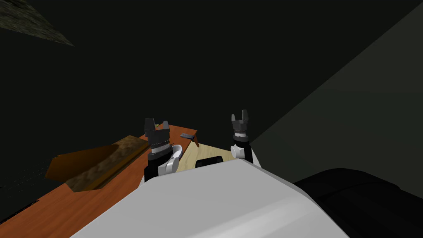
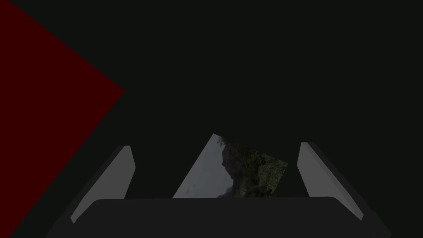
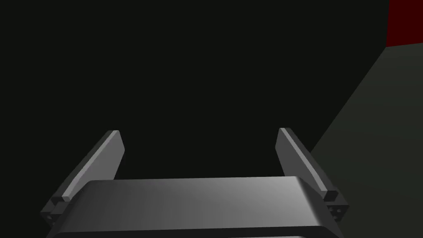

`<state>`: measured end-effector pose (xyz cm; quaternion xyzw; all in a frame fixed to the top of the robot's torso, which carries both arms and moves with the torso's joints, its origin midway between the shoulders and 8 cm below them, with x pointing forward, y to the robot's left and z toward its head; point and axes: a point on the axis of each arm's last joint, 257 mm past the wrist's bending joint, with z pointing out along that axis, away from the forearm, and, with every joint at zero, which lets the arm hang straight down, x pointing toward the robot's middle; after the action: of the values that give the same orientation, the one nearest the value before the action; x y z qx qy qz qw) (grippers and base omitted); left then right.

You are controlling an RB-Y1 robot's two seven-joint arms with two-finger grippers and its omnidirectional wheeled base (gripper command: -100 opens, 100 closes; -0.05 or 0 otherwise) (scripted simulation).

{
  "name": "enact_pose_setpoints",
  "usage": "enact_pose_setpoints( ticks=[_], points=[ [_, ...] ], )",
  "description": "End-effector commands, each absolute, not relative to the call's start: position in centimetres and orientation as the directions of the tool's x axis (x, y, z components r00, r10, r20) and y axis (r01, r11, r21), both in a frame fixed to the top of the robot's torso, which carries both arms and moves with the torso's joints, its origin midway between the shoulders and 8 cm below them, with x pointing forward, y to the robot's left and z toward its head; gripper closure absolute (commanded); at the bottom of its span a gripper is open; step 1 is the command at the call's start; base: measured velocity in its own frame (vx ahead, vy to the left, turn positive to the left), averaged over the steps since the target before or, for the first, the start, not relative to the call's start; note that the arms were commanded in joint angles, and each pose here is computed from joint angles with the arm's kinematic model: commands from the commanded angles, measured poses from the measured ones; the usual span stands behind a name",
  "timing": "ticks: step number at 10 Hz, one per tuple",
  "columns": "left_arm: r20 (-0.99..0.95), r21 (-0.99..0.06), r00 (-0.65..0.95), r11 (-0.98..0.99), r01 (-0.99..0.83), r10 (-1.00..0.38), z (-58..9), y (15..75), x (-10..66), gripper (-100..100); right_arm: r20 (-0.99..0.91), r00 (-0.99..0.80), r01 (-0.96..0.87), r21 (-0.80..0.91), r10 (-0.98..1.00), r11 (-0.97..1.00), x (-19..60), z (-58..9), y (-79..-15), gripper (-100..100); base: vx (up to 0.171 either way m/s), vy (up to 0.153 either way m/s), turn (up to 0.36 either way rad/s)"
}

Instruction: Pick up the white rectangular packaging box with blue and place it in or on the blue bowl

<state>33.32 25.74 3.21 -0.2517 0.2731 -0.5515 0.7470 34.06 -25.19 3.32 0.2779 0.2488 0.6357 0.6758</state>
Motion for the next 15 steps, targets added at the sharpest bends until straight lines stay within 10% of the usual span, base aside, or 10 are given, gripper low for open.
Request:
enact_pose_setpoints(
  ticks=[1,15],
  points=[
    [-0.157,-0.700,0.225,0.269,0.662,-0.962,2.3,25.6,34.4,-100,0.017,0.068,-0.721,0.692,0.998,0.037,34.1,3.3,-25.2,0,-0.003,-0.002,-0.026],
    [-0.294,-0.892,0.128,0.320,0.318,-0.947,-8.8,27.9,44.1,-100,0.017,0.068,-0.721,0.692,0.998,0.037,34.1,3.3,-25.2,0,-0.005,0.003,-0.031]
  ],
)
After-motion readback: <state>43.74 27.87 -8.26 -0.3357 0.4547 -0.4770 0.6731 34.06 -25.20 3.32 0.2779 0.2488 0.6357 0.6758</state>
